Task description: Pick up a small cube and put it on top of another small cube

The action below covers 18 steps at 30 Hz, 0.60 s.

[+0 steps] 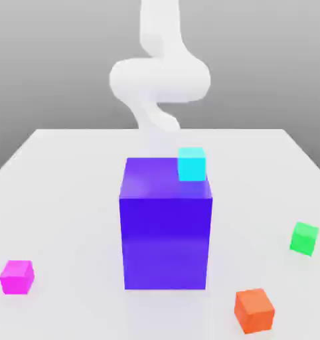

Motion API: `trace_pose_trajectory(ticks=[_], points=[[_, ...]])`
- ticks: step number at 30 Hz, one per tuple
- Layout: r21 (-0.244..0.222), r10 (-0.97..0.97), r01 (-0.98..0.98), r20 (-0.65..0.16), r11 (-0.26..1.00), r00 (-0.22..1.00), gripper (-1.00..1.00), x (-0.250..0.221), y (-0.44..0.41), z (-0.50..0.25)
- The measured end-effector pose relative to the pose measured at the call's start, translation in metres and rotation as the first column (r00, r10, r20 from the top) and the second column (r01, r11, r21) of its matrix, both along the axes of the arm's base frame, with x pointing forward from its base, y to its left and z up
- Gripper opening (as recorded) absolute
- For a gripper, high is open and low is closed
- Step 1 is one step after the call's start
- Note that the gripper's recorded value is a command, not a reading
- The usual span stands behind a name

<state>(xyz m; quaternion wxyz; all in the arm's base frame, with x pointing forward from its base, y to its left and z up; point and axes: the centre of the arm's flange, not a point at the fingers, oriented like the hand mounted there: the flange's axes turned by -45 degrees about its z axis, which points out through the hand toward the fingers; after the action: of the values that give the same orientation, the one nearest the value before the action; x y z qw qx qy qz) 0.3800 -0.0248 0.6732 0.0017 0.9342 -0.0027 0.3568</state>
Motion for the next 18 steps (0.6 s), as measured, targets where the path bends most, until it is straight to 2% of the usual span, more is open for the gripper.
trace_pose_trajectory(ticks=[4,9,14,18], points=[[-0.013,0.005,-0.006,-0.115,1.0,0.993,0.0,0.044,-0.044,-0.069],[-0.019,0.006,-0.011,-0.249,1.0,0.969,0.0,0.075,-0.099,-0.16],[-0.019,0.004,-0.012,-0.377,1.0,0.926,0.0,0.08,-0.154,-0.256],[-0.014,-0.007,0.0,-0.476,1.0,0.88,0.0,0.063,-0.201,-0.332]])
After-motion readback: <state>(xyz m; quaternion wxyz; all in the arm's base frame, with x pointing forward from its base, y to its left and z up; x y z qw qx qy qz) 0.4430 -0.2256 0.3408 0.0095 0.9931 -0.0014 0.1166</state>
